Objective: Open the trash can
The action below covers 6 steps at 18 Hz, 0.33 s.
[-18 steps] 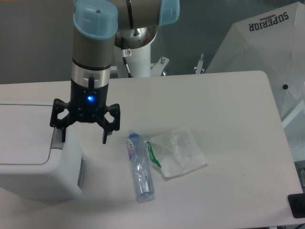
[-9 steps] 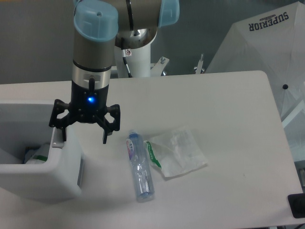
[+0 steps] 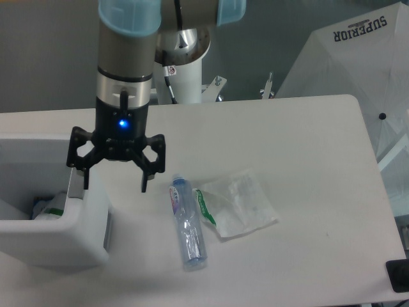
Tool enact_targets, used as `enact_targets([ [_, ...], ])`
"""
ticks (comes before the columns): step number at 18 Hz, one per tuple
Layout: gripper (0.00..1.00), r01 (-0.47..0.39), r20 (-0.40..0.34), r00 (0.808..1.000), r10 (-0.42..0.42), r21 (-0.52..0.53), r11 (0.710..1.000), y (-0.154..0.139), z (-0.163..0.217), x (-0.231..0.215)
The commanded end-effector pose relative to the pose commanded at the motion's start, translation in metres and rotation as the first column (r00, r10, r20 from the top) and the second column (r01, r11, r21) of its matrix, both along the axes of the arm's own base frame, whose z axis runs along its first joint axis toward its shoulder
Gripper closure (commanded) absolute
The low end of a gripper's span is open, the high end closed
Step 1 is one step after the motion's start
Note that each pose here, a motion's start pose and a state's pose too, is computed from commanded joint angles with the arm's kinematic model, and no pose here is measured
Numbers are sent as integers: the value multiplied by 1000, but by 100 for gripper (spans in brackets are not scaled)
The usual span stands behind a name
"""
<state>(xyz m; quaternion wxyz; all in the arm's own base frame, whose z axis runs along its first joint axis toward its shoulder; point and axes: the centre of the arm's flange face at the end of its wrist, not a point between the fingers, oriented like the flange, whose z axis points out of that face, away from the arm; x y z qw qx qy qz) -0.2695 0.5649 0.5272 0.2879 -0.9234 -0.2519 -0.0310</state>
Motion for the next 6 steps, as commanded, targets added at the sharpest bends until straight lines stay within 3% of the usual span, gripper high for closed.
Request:
enact_targets([
  [6, 0, -18, -105, 994, 10, -73, 997, -17, -7, -33],
])
